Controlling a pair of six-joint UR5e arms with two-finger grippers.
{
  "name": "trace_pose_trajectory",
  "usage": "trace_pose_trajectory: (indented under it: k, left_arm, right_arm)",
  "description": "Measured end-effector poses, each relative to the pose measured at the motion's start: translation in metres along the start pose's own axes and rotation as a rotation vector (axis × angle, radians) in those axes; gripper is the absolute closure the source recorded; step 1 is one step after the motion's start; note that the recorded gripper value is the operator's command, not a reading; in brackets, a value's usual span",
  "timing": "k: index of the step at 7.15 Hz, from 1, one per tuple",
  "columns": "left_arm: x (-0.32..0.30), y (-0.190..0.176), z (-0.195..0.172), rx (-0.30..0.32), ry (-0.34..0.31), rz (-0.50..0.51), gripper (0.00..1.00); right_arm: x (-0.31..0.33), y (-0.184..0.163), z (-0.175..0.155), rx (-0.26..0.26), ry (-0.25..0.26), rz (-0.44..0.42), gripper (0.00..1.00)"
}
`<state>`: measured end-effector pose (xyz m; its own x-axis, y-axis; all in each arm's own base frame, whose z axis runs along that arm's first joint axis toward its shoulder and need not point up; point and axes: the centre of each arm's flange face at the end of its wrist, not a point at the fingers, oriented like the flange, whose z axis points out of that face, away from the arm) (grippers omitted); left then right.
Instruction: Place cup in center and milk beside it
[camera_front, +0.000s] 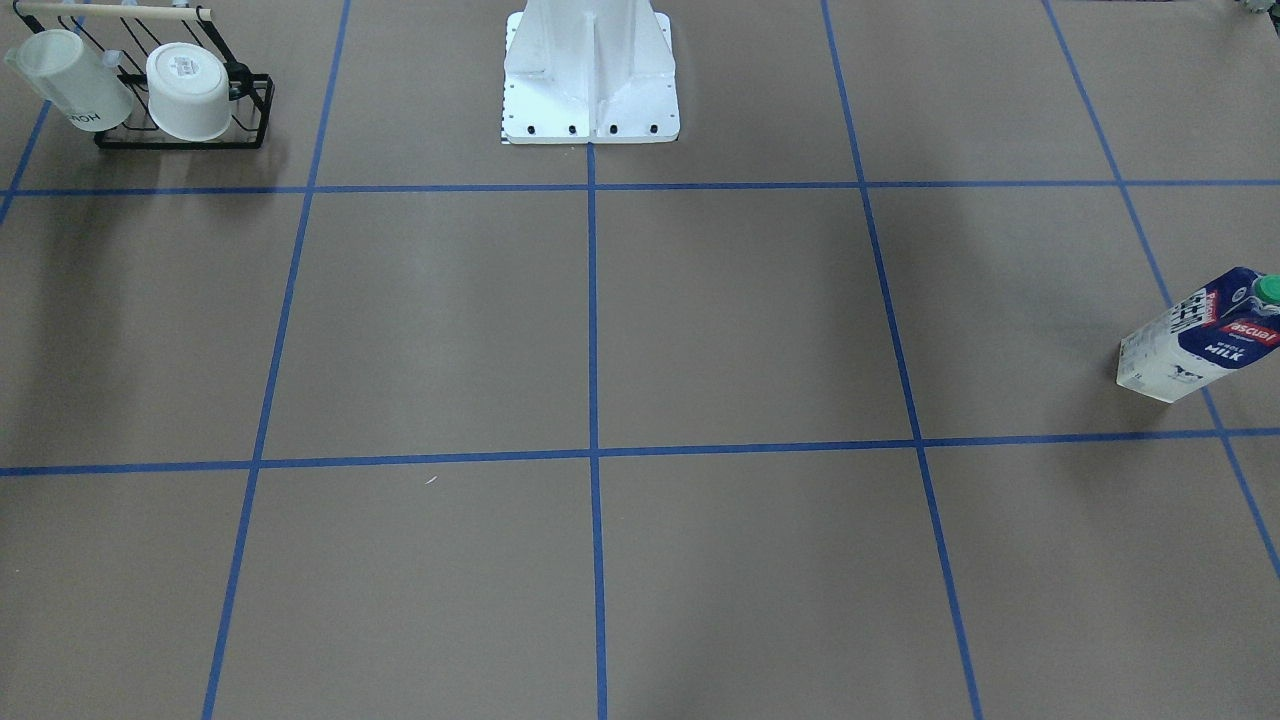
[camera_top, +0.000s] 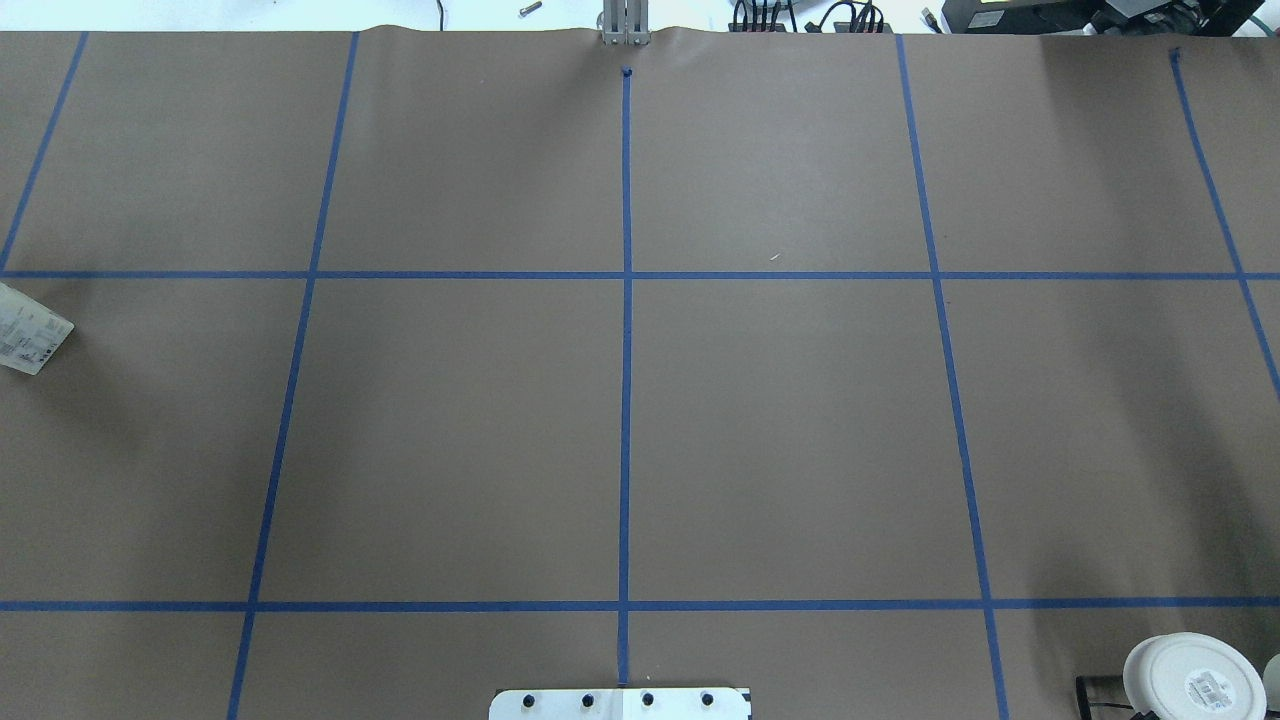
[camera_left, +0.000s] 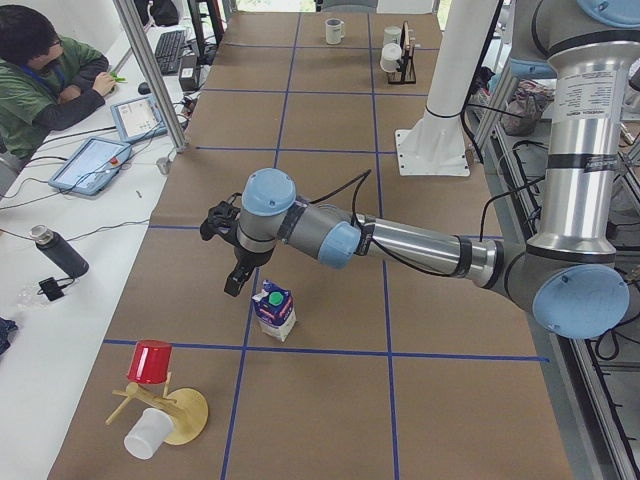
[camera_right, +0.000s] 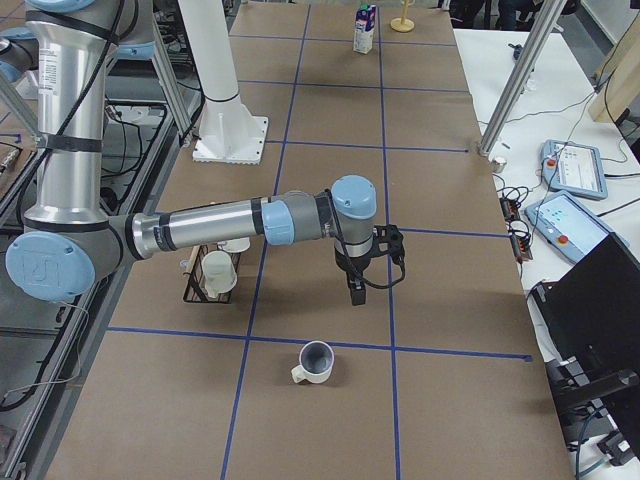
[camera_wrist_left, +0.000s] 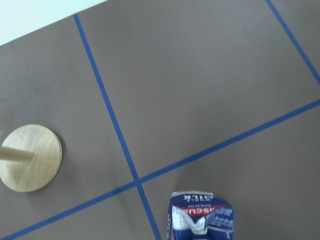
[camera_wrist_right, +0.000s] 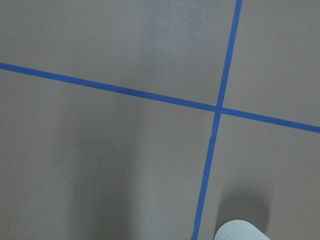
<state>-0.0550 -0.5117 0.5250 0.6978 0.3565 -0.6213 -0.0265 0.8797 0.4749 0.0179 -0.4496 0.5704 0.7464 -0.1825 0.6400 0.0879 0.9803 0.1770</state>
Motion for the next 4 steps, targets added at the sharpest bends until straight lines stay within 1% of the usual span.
trace_pose_trajectory:
  k: [2,3,4]
  left_arm:
    - [0.001,-0.002,-0.001,0.003,0.0,-0.001,0.02]
    - [0.002,-0.003,-0.002,0.006,0.0,0.001,0.02]
    - [0.003,-0.004,-0.003,0.009,0.0,0.003,0.02]
  right_arm:
    - [0.023,0.025,0.035,0.005,0.013,-0.002,0.0]
    - [0.032,0.034,0.053,0.006,0.019,0.01,0.01]
    - [0.035,0.046,0.069,0.003,0.036,0.023,0.03]
